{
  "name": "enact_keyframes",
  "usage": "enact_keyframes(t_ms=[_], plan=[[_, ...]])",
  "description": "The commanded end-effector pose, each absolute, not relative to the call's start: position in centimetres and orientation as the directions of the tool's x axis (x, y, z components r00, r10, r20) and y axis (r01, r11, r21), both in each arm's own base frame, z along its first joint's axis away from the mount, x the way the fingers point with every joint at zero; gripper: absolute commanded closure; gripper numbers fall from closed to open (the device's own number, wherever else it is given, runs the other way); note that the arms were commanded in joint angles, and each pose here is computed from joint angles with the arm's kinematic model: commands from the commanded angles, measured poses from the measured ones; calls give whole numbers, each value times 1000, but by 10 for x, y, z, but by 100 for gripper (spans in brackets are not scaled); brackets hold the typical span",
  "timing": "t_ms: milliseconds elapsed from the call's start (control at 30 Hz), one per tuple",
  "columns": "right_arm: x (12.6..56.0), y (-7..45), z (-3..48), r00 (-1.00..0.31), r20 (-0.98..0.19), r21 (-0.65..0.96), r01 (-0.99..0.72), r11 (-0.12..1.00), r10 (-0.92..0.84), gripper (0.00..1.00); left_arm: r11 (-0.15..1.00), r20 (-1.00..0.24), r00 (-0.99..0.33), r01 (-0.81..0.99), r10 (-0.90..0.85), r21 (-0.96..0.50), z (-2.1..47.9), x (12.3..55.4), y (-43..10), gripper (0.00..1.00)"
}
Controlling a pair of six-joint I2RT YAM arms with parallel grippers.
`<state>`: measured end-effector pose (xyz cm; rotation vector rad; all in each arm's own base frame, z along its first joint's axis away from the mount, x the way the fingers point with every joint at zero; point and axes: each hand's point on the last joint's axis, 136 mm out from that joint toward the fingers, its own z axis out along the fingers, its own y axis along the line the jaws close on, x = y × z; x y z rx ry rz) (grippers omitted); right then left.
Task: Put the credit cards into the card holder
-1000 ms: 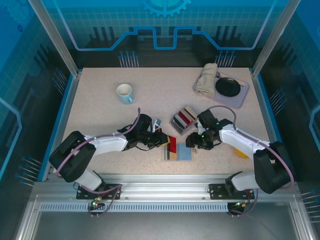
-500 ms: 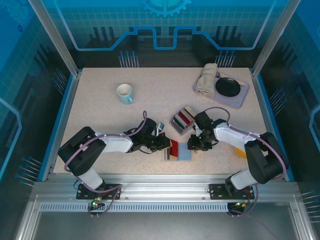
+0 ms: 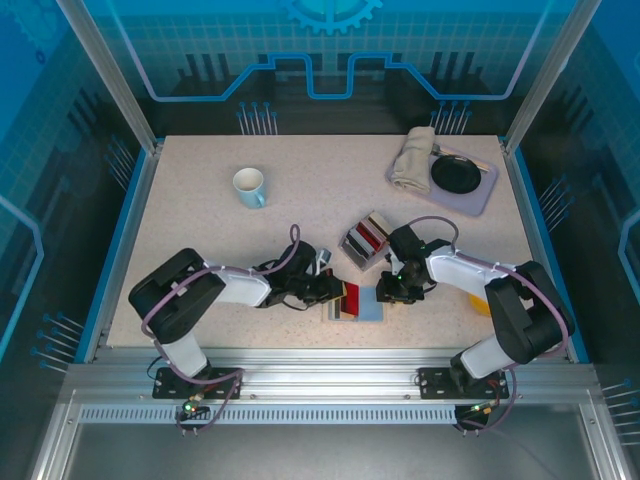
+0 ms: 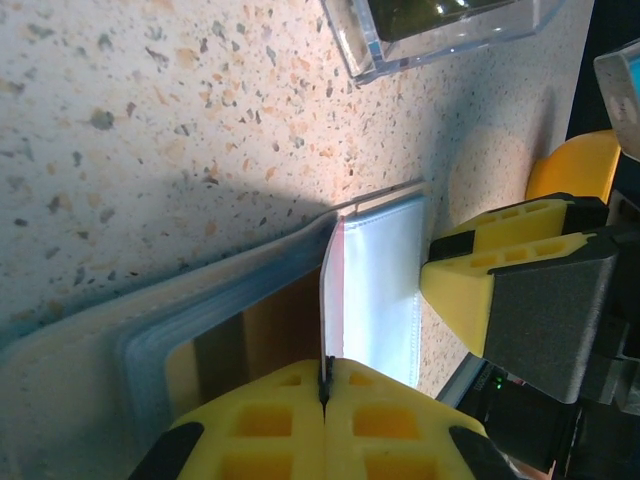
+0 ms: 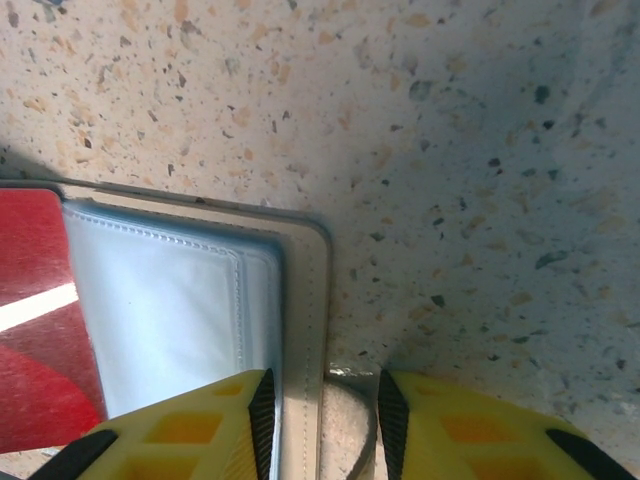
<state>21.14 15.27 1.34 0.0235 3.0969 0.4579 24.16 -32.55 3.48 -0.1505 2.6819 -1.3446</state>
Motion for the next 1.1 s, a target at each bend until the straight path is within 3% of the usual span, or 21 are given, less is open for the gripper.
enact_keyframes(t_ms=[0,600,1067], plan=[[203,149,3,-1000,25,279,20,960,14,65,615,-54,-985,-59,-163,-786,22,237,-327,100],[196,147,-3,-999,36,292,41,956,32,68,683,-73,-987,-46,-145,-729,15,214,-308,98],[195,151,-8,-998,50,316,50,948,36,69,667,-96,-989,-5,-115,-745,16,224,-338,96]])
